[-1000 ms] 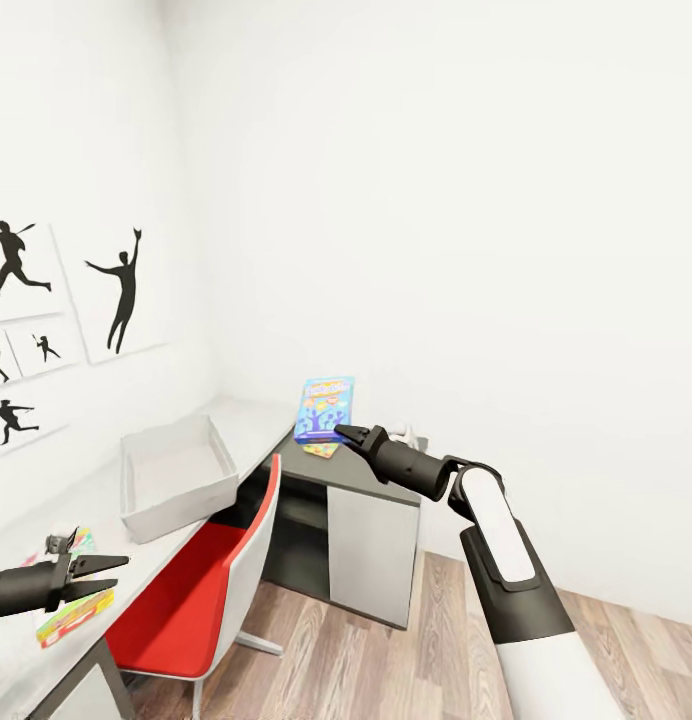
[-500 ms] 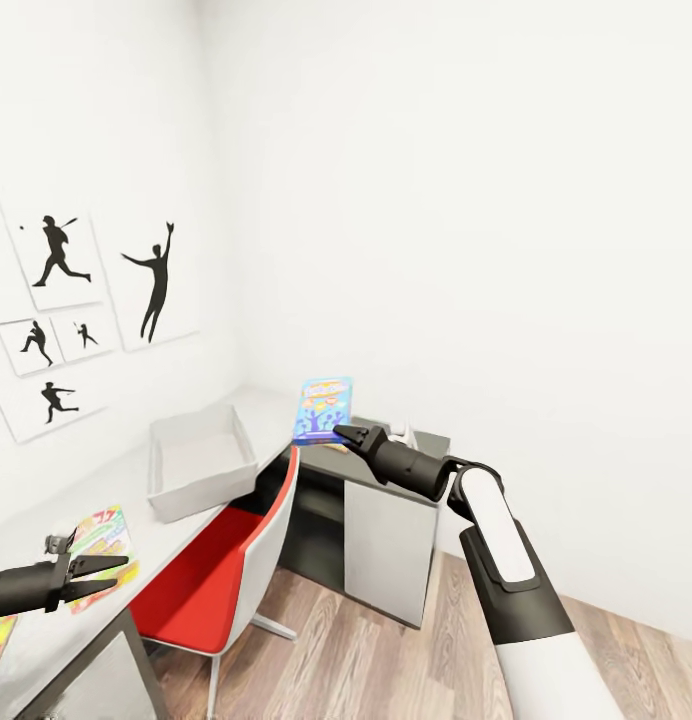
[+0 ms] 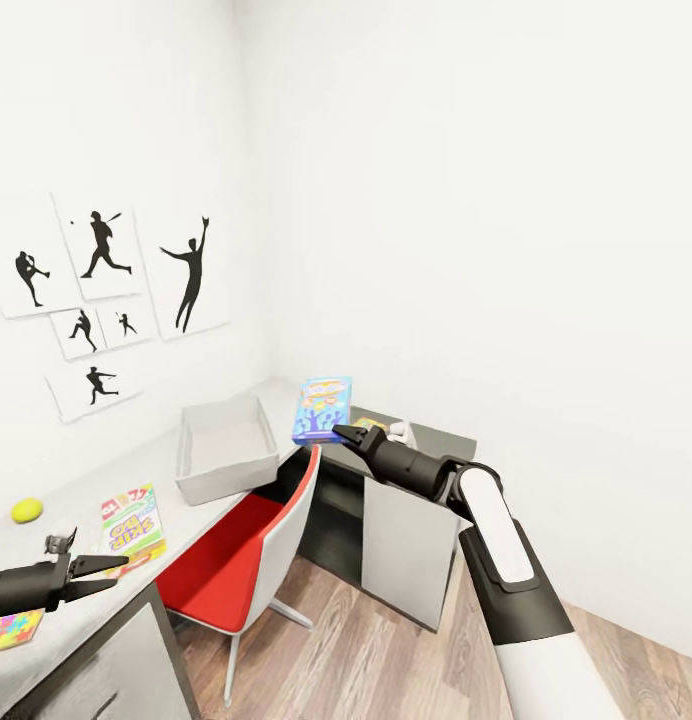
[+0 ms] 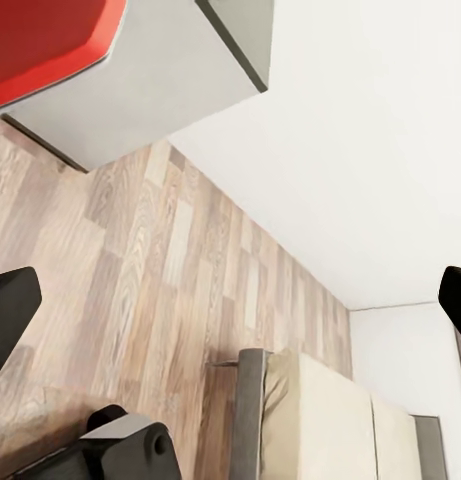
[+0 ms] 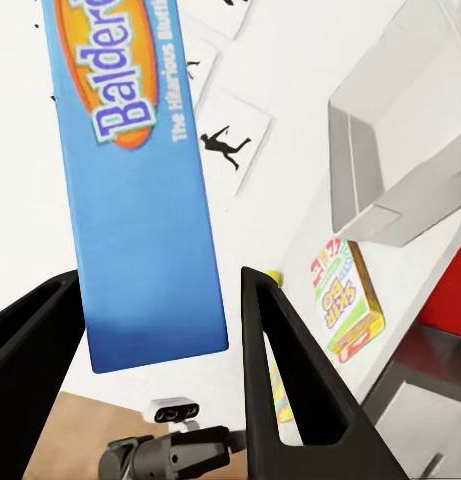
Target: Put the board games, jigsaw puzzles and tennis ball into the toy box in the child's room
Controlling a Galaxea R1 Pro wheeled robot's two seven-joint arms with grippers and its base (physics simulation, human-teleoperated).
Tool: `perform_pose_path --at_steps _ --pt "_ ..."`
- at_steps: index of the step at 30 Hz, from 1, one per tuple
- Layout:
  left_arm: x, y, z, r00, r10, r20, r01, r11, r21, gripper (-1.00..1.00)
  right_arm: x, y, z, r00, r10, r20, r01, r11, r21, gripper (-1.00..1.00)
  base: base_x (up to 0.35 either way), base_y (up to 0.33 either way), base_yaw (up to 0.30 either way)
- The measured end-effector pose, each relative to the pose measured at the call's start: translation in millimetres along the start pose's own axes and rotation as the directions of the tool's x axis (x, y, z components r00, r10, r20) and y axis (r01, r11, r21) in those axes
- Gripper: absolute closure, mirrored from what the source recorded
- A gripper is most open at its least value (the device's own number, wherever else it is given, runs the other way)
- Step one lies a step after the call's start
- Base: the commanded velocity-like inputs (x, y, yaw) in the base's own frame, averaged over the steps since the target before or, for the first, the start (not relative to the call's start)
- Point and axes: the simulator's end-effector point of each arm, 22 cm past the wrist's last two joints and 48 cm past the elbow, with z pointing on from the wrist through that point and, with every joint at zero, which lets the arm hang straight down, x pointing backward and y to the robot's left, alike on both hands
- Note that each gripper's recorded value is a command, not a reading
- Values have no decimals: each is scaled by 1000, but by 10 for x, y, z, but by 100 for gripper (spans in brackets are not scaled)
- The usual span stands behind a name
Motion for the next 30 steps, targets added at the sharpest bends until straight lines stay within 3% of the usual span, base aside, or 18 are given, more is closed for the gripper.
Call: perform_pose_path --at_steps 9,30 --pt "1 -4 3 1000 0 0 0 1000 1 -100 8 7 2 1000 -1 -2 1 1000 0 100 0 -82 122" --pt "-20 -54 -24 1000 11 7 -11 1000 5 -100 48 83 1 1000 -22 -9 22 1000 -4 100 0 -41 267"
